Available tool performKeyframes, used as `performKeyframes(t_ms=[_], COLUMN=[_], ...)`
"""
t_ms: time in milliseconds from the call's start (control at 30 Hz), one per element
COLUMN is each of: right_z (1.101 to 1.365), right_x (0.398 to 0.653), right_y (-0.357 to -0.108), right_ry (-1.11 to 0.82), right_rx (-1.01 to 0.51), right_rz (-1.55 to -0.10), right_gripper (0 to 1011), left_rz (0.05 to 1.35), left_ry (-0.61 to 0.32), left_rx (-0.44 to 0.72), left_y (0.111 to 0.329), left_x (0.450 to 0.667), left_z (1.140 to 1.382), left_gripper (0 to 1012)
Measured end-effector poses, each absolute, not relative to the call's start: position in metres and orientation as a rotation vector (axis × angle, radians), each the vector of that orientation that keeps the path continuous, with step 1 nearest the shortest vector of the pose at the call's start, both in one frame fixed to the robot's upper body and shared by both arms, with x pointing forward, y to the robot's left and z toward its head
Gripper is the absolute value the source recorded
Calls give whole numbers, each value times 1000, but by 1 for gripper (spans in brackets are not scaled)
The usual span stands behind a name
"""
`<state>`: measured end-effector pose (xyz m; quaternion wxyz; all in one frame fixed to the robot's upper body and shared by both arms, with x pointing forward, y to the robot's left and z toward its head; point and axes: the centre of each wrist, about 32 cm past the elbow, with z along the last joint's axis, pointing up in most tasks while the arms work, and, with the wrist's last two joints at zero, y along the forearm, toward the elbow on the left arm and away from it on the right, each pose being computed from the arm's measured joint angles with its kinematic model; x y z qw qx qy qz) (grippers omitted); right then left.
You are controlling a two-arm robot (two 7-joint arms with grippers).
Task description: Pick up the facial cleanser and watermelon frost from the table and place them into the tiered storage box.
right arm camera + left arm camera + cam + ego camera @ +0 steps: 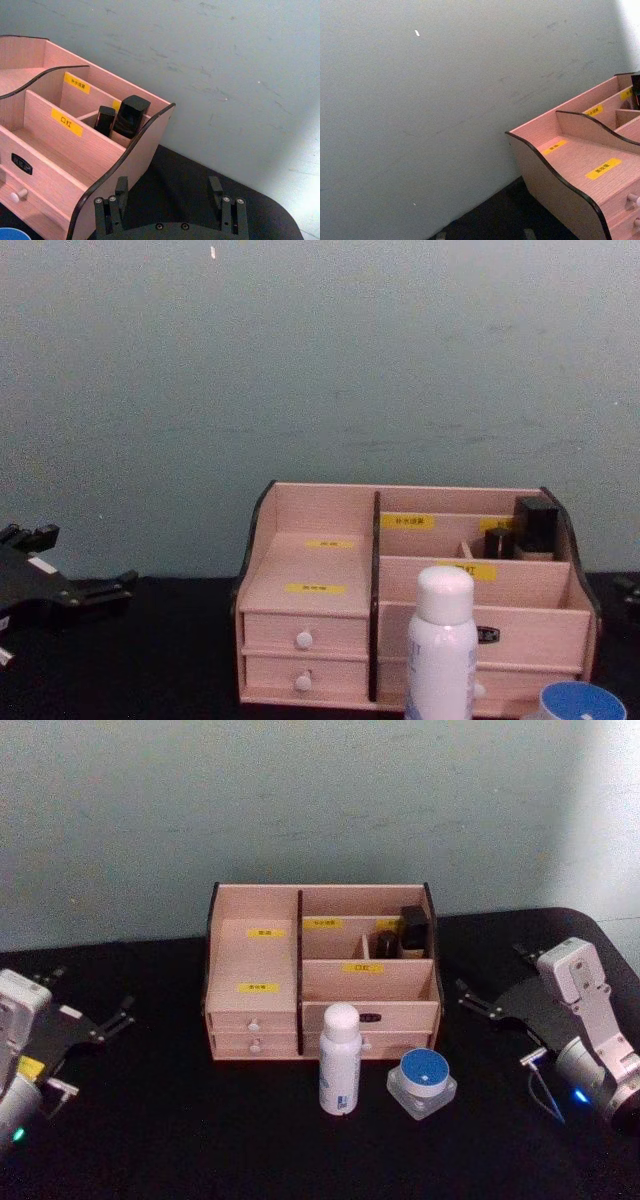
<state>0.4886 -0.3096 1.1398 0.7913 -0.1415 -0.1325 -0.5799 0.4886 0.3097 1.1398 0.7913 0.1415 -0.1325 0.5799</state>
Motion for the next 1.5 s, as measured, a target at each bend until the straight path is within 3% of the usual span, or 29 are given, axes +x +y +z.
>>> performKeyframes(t_ms=[1500], right_z=[1140], right_x=[489], right_y=[-310], right_ry=[-285], right_rx=[-304], right_rz=[-1248], right_gripper=[1002], left_rz=[1248], left_ry=[-285], left_rx=[304], left_y=[310], left_x=[489], left_z=[1140], left_gripper=[1001])
